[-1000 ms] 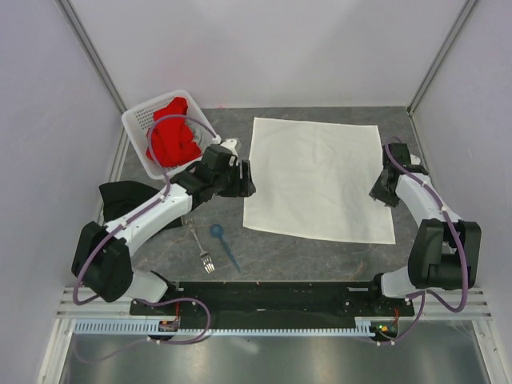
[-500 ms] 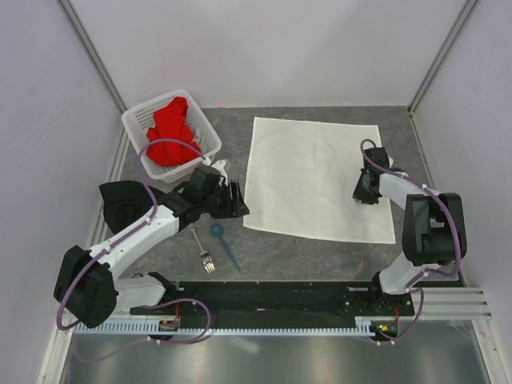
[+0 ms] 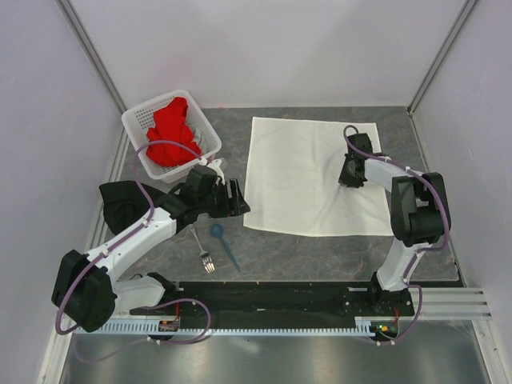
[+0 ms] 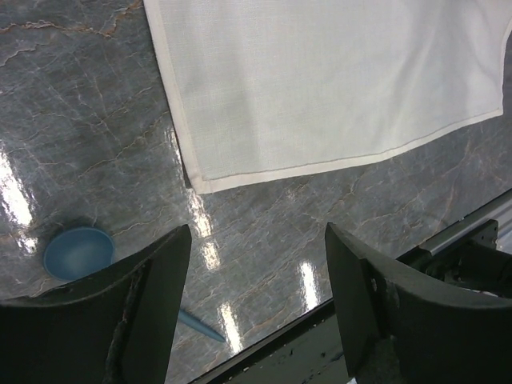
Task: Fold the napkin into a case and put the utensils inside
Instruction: Pick up the flattened napkin from the center of the board.
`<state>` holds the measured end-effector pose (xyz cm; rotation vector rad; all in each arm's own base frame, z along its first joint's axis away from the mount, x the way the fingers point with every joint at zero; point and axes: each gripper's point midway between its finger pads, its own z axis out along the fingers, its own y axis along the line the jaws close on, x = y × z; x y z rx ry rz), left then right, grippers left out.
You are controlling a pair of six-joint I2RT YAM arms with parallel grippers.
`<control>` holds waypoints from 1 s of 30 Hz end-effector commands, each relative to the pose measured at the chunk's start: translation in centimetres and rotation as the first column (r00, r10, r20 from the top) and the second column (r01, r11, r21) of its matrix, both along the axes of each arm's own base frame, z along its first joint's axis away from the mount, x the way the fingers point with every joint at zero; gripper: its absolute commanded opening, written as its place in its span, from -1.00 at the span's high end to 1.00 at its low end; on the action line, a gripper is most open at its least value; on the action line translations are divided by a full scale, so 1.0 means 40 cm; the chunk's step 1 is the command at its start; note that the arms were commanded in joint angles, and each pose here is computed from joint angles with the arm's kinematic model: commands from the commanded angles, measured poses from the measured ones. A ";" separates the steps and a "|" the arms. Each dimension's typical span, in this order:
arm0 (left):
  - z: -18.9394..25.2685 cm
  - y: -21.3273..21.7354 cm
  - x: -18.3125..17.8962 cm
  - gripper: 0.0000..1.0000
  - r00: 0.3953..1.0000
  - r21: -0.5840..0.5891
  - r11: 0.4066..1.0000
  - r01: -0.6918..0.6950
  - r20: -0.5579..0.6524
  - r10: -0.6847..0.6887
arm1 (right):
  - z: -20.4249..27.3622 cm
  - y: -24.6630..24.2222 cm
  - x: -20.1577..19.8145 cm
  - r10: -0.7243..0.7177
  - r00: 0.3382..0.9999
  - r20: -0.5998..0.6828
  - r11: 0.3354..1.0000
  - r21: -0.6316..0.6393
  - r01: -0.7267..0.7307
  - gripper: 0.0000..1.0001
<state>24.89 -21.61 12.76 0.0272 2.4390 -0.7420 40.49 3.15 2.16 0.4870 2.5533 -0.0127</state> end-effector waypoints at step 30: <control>0.086 -0.101 -0.033 -0.35 0.995 -0.173 0.980 0.098 0.021 -0.096 | 0.053 -0.263 -0.505 -0.503 0.819 -0.276 0.856 -0.024 0.517 0.29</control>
